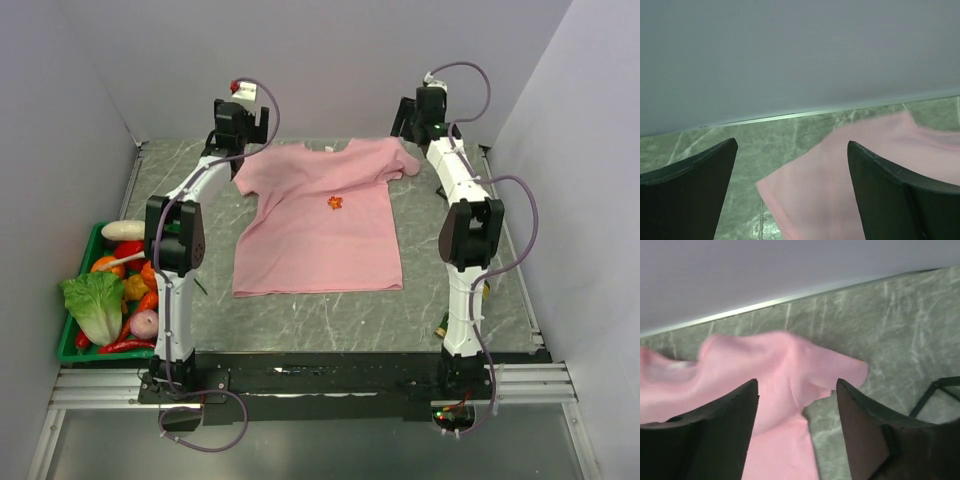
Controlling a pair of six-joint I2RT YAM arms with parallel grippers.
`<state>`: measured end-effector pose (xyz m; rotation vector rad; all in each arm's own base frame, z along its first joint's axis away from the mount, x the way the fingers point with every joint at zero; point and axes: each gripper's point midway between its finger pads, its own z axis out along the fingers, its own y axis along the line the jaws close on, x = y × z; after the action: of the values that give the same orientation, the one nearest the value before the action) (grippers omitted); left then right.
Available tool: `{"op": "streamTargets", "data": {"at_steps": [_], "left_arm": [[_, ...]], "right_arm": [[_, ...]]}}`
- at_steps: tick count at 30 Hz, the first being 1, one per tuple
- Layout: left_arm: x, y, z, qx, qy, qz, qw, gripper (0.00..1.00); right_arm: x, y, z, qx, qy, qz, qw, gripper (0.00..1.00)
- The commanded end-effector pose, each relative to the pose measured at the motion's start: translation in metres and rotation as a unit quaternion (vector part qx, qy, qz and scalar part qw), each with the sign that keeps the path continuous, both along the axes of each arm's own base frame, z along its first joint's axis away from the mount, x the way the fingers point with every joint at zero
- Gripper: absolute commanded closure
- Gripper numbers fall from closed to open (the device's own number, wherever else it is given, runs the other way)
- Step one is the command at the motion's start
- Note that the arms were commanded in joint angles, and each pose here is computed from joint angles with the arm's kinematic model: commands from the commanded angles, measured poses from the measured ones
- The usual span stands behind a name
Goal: Pin the brooch onto the clothing
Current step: Flatten out the clothing with brooches at the center of the board.
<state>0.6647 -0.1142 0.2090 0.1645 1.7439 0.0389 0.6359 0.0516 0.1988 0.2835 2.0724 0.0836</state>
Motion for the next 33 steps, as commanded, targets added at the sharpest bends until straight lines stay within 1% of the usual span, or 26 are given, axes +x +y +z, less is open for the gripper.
{"op": "streamTargets", "data": {"at_steps": [1,2,3,4,5,6,7,8,10,11,12,13,14,16,17,19,20,22,23,24,26,27,29,30,32,33], "left_arm": [[-0.006,0.01,0.062,0.002,-0.037,0.024,0.999,0.04],[-0.012,0.005,0.07,-0.012,-0.041,0.019,0.999,0.04],[-0.021,0.002,0.061,-0.016,-0.029,0.017,0.999,0.04],[-0.033,-0.003,0.086,-0.034,-0.047,0.011,0.998,0.03],[-0.044,-0.014,0.089,-0.041,-0.044,-0.004,0.998,0.04],[-0.061,-0.022,0.09,-0.061,-0.033,-0.018,0.997,0.04],[-0.072,-0.031,0.082,-0.083,-0.011,-0.029,0.996,0.03],[-0.086,-0.055,0.077,-0.097,0.007,-0.068,0.993,0.04],[-0.117,-0.074,0.056,-0.123,0.052,-0.095,0.986,0.03],[-0.136,-0.101,0.049,-0.132,0.068,-0.133,0.98,0.04],[-0.155,-0.111,0.019,-0.131,0.101,-0.145,0.975,0.04],[-0.17,-0.121,0.022,-0.132,0.101,-0.158,0.973,0.04],[-0.19,-0.142,0.011,-0.128,0.119,-0.175,0.969,0.04],[-0.217,-0.154,-0.01,-0.134,0.153,-0.186,0.961,0.04],[-0.23,-0.164,-0.016,-0.138,0.166,-0.198,0.956,0.03],[-0.256,-0.169,-0.033,-0.151,0.192,-0.21,0.947,0.04],[-0.268,-0.176,-0.037,-0.154,0.199,-0.221,0.942,0.04],[-0.292,-0.177,-0.053,-0.166,0.217,-0.228,0.934,0.04],[-0.304,-0.183,-0.061,-0.167,0.227,-0.236,0.93,0.04],[-0.318,-0.181,-0.076,-0.166,0.244,-0.236,0.926,0.03],[-0.333,-0.186,-0.086,-0.181,0.256,-0.238,0.919,0.04],[-0.344,-0.182,-0.099,-0.183,0.27,-0.236,0.915,0.04],[-0.353,-0.186,-0.104,-0.198,0.27,-0.24,0.911,0.04],[-0.361,-0.182,-0.117,-0.198,0.281,-0.235,0.909,0.04],[-0.369,-0.179,-0.129,-0.208,0.289,-0.231,0.905,0.04],[-0.371,-0.178,-0.136,-0.209,0.296,-0.228,0.903,0.04]], "right_arm": [[-0.013,0.004,0.081,0.006,-0.071,0.048,0.996,0.14],[-0.024,0.007,0.098,0.008,-0.08,0.056,0.995,0.14],[-0.034,0.015,0.087,0.019,-0.061,0.08,0.995,0.14],[-0.047,0.019,0.102,0.023,-0.068,0.089,0.993,0.14],[-0.06,0.026,0.082,0.028,-0.04,0.1,0.994,0.14],[-0.071,0.029,0.075,0.032,-0.025,0.107,0.993,0.14],[-0.087,0.035,0.087,0.04,-0.031,0.117,0.992,0.14],[-0.103,0.041,0.058,0.044,0.007,0.123,0.991,0.14],[-0.132,0.052,0.056,0.059,0.021,0.136,0.989,0.16],[-0.151,0.055,0.027,0.065,0.056,0.14,0.986,0.17],[-0.164,0.065,0.02,0.067,0.068,0.151,0.984,0.18],[-0.18,0.067,0.021,0.068,0.071,0.151,0.984,0.18],[-0.197,0.067,-0.005,0.059,0.103,0.143,0.983,0.18],[-0.225,0.071,-0.021,0.051,0.135,0.136,0.98,0.2],[-0.241,0.062,-0.045,0.035,0.164,0.113,0.979,0.21],[-0.262,0.059,-0.055,0.039,0.177,0.099,0.979,0.23],[-0.28,0.055,-0.075,0.039,0.201,0.094,0.974,0.23],[-0.295,0.054,-0.082,0.046,0.203,0.09,0.974,0.25],[-0.31,0.051,-0.097,0.044,0.225,0.086,0.969,0.25],[-0.317,0.052,-0.102,0.047,0.235,0.082,0.967,0.27],[-0.331,0.046,-0.117,0.035,0.251,0.073,0.965,0.27],[-0.333,0.048,-0.121,0.041,0.252,0.074,0.964,0.27],[-0.34,0.047,-0.133,0.038,0.266,0.073,0.961,0.28],[-0.34,0.047,-0.137,0.036,0.267,0.07,0.96,0.29],[-0.342,0.044,-0.148,0.028,0.283,0.061,0.957,0.3],[-0.343,0.042,-0.155,0.024,0.295,0.057,0.954,0.32]]}}
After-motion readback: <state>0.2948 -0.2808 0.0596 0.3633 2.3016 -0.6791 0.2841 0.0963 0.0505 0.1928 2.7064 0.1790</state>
